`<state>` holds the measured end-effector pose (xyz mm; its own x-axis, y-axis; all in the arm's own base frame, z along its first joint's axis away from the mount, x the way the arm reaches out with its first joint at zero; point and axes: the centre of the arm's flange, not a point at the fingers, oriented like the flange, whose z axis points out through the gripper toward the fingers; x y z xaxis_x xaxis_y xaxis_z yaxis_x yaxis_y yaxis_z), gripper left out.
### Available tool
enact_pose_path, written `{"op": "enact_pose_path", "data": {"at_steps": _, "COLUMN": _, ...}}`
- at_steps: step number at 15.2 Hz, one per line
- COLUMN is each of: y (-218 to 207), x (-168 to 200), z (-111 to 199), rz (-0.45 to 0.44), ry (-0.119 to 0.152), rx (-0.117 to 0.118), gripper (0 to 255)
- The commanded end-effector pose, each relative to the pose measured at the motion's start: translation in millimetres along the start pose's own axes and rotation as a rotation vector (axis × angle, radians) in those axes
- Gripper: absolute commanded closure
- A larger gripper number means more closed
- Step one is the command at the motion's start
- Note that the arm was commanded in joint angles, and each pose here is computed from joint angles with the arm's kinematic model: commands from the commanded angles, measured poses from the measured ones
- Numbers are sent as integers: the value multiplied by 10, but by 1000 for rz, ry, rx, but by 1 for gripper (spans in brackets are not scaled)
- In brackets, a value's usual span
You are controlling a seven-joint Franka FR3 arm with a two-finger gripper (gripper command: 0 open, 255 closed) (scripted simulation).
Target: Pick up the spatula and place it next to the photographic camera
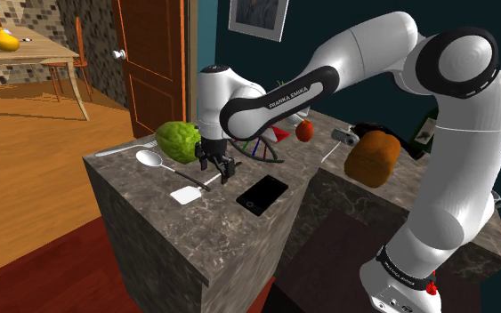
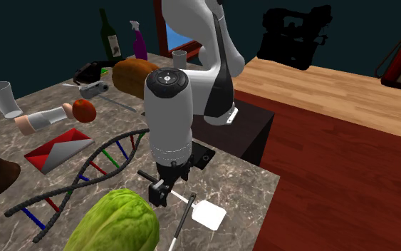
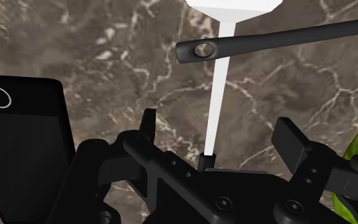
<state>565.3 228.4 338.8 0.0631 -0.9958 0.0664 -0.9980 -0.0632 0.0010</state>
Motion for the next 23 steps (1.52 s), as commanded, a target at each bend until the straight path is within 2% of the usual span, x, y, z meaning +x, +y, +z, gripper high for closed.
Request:
{"op": "enact_pose_path", "data": {"at_steps": 1, "y": -1, "x": 0, "z": 4, "rz": 0, "ry": 0, "rx": 0, "gripper": 0}}
{"op": "enact_pose_path", "data": {"at_steps": 4, "y": -1, "x": 0, "z": 4, "rz": 0, "ry": 0, "rx": 0, "gripper": 0}}
{"op": "enact_pose_path", "data": {"at_steps": 5, "y": -1, "x": 0, "z": 4, "rz": 0, "ry": 0, "rx": 0, "gripper": 255}}
{"op": "enact_pose_path", "data": {"at_steps": 14, "y": -1, "x": 1, "z": 3, "rz": 0, "ry": 0, "rx": 0, "gripper": 255}}
{"op": "enact_pose_path", "data": {"at_steps": 23, "y": 0, "x": 32, "z": -470, "rz": 0, "ry": 0, "rx": 0, "gripper": 255}}
